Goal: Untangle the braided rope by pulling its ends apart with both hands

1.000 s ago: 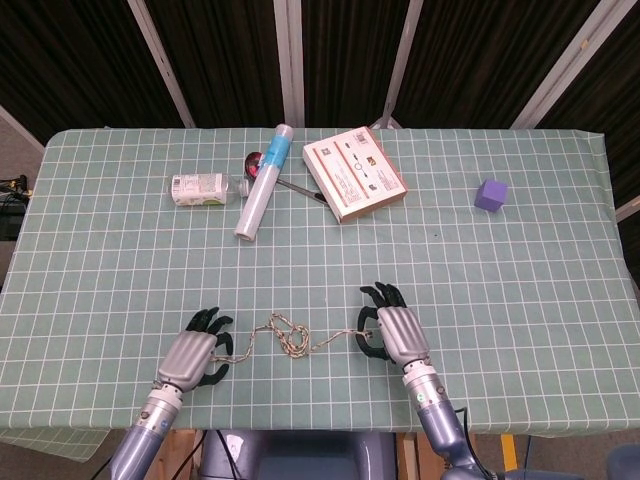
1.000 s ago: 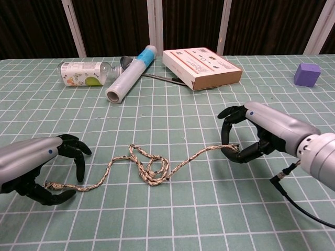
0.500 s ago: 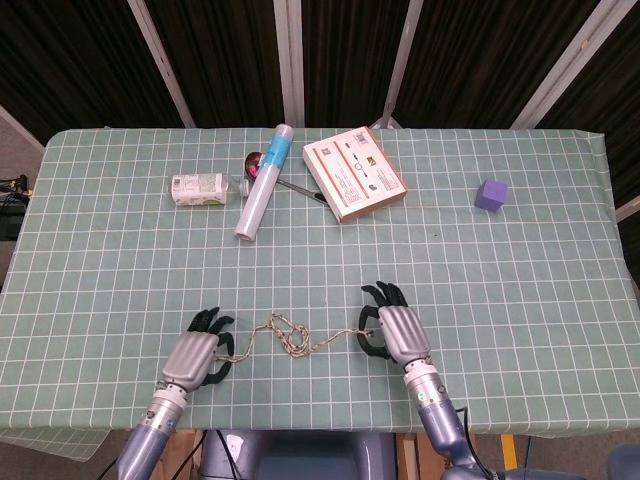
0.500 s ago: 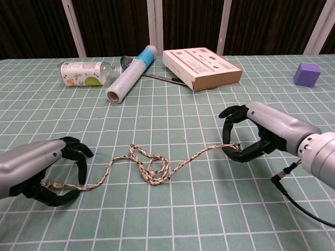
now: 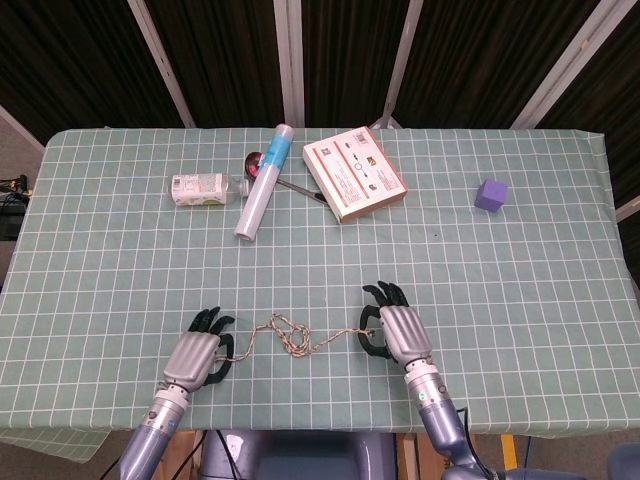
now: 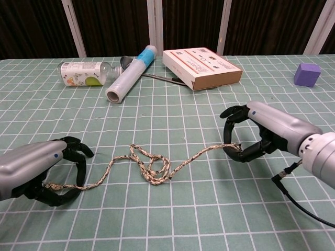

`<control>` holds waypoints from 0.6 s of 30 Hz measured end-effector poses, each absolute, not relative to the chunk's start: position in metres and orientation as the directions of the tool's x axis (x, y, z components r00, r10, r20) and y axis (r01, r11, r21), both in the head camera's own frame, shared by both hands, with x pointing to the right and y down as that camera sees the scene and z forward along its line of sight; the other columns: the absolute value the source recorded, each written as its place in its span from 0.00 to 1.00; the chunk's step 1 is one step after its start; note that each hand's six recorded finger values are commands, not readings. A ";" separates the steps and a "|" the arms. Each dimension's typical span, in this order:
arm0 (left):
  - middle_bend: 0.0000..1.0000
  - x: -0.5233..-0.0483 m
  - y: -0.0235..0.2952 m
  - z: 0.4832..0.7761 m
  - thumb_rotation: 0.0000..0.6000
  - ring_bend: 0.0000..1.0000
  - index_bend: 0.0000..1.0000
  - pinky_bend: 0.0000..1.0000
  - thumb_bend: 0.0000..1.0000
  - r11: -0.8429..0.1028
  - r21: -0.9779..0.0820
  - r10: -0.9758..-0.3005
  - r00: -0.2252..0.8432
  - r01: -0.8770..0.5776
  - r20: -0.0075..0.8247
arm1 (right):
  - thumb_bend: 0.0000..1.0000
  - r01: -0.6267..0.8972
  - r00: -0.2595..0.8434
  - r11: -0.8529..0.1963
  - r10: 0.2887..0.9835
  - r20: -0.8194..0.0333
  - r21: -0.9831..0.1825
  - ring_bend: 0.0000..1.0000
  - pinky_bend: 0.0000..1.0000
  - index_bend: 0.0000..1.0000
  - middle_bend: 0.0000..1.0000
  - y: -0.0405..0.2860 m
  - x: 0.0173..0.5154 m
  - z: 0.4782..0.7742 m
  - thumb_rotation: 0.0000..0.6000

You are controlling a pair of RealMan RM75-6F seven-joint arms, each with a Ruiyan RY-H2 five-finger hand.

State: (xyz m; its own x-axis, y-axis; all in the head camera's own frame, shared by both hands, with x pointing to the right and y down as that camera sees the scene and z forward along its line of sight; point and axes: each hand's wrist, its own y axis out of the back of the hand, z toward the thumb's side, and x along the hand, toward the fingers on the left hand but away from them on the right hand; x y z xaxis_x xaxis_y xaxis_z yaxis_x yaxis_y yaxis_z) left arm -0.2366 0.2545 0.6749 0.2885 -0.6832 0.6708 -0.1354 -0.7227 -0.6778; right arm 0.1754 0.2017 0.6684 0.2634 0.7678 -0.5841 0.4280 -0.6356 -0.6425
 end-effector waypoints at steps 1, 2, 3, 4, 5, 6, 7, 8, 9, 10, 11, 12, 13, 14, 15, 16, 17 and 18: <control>0.18 -0.237 0.254 0.675 1.00 0.00 0.60 0.00 0.53 -0.722 -0.678 -0.684 0.288 -0.135 0.670 | 0.46 0.427 0.263 -0.635 0.768 -0.584 -0.643 0.00 0.00 0.65 0.18 0.202 0.176 0.668 1.00; 0.18 -0.237 0.254 0.674 1.00 0.00 0.60 0.00 0.53 -0.721 -0.680 -0.685 0.287 -0.135 0.670 | 0.46 0.426 0.263 -0.635 0.769 -0.583 -0.645 0.00 0.00 0.65 0.18 0.201 0.176 0.668 1.00; 0.18 -0.238 0.253 0.674 1.00 0.00 0.60 0.00 0.53 -0.719 -0.681 -0.687 0.285 -0.136 0.668 | 0.46 0.426 0.262 -0.634 0.769 -0.583 -0.645 0.00 0.00 0.65 0.18 0.201 0.177 0.668 1.00; 0.18 -0.238 0.252 0.673 1.00 0.00 0.60 0.00 0.53 -0.717 -0.683 -0.689 0.285 -0.137 0.667 | 0.46 0.426 0.261 -0.632 0.771 -0.581 -0.647 0.00 0.00 0.65 0.18 0.200 0.178 0.667 1.00; 0.18 -0.239 0.251 0.673 1.00 0.00 0.60 0.00 0.54 -0.715 -0.685 -0.691 0.284 -0.138 0.665 | 0.46 0.426 0.260 -0.631 0.772 -0.581 -0.648 0.00 0.00 0.65 0.18 0.200 0.178 0.667 1.00; 0.18 -0.239 0.250 0.671 1.00 0.00 0.60 0.00 0.54 -0.712 -0.688 -0.695 0.283 -0.140 0.661 | 0.46 0.426 0.258 -0.630 0.773 -0.580 -0.650 0.00 0.00 0.65 0.18 0.199 0.179 0.666 1.00; 0.18 -0.239 0.248 0.670 1.00 0.00 0.60 0.00 0.54 -0.708 -0.692 -0.699 0.283 -0.143 0.657 | 0.46 0.426 0.256 -0.627 0.775 -0.578 -0.653 0.00 0.00 0.65 0.18 0.198 0.180 0.665 1.00; 0.18 -0.239 0.246 0.669 1.00 0.00 0.60 0.00 0.54 -0.703 -0.696 -0.704 0.283 -0.147 0.652 | 0.46 0.426 0.254 -0.625 0.777 -0.576 -0.655 0.00 0.00 0.65 0.18 0.197 0.181 0.665 1.00; 0.18 -0.238 0.243 0.667 1.00 0.00 0.60 0.00 0.54 -0.698 -0.700 -0.710 0.283 -0.154 0.645 | 0.46 0.426 0.252 -0.622 0.779 -0.574 -0.657 0.00 0.00 0.65 0.18 0.196 0.182 0.664 1.00; 0.18 -0.238 0.241 0.665 1.00 0.00 0.60 0.00 0.54 -0.693 -0.703 -0.714 0.283 -0.160 0.640 | 0.46 0.425 0.250 -0.618 0.782 -0.571 -0.661 0.00 0.00 0.65 0.18 0.194 0.184 0.663 1.00; 0.18 -0.238 0.238 0.663 1.00 0.00 0.60 0.00 0.54 -0.689 -0.706 -0.719 0.283 -0.167 0.635 | 0.46 0.425 0.248 -0.615 0.785 -0.568 -0.664 0.00 0.00 0.65 0.18 0.192 0.185 0.662 1.00; 0.18 -0.237 0.235 0.660 1.00 0.00 0.60 0.00 0.54 -0.682 -0.710 -0.726 0.283 -0.175 0.627 | 0.46 0.426 0.246 -0.612 0.787 -0.565 -0.667 0.00 0.00 0.65 0.18 0.191 0.186 0.661 1.00; 0.18 -0.237 0.232 0.658 1.00 0.00 0.60 0.00 0.54 -0.677 -0.714 -0.731 0.283 -0.181 0.621 | 0.46 0.425 0.243 -0.608 0.791 -0.562 -0.671 0.00 0.00 0.65 0.18 0.189 0.188 0.659 1.00; 0.18 -0.237 0.229 0.655 1.00 0.00 0.60 0.00 0.54 -0.671 -0.717 -0.736 0.284 -0.187 0.615 | 0.46 0.424 0.241 -0.605 0.793 -0.560 -0.674 0.00 0.00 0.65 0.18 0.188 0.189 0.658 1.00; 0.18 -0.236 0.225 0.652 1.00 0.00 0.60 0.00 0.54 -0.664 -0.722 -0.743 0.284 -0.195 0.607 | 0.46 0.422 0.239 -0.602 0.795 -0.558 -0.678 0.00 0.00 0.65 0.18 0.186 0.191 0.657 1.00; 0.18 -0.236 0.222 0.649 1.00 0.00 0.60 0.00 0.54 -0.658 -0.725 -0.748 0.283 -0.201 0.600 | 0.46 0.420 0.235 -0.598 0.798 -0.554 -0.683 0.00 0.00 0.65 0.18 0.184 0.193 0.656 1.00; 0.18 -0.237 0.218 0.646 1.00 0.00 0.60 0.00 0.54 -0.652 -0.729 -0.754 0.282 -0.208 0.593 | 0.46 0.419 0.232 -0.595 0.801 -0.552 -0.686 0.00 0.00 0.65 0.18 0.182 0.195 0.655 1.00; 0.18 -0.237 0.213 0.643 1.00 0.00 0.60 0.00 0.54 -0.642 -0.735 -0.762 0.279 -0.216 0.584 | 0.46 0.418 0.229 -0.592 0.803 -0.550 -0.690 0.00 0.00 0.65 0.18 0.181 0.197 0.654 1.00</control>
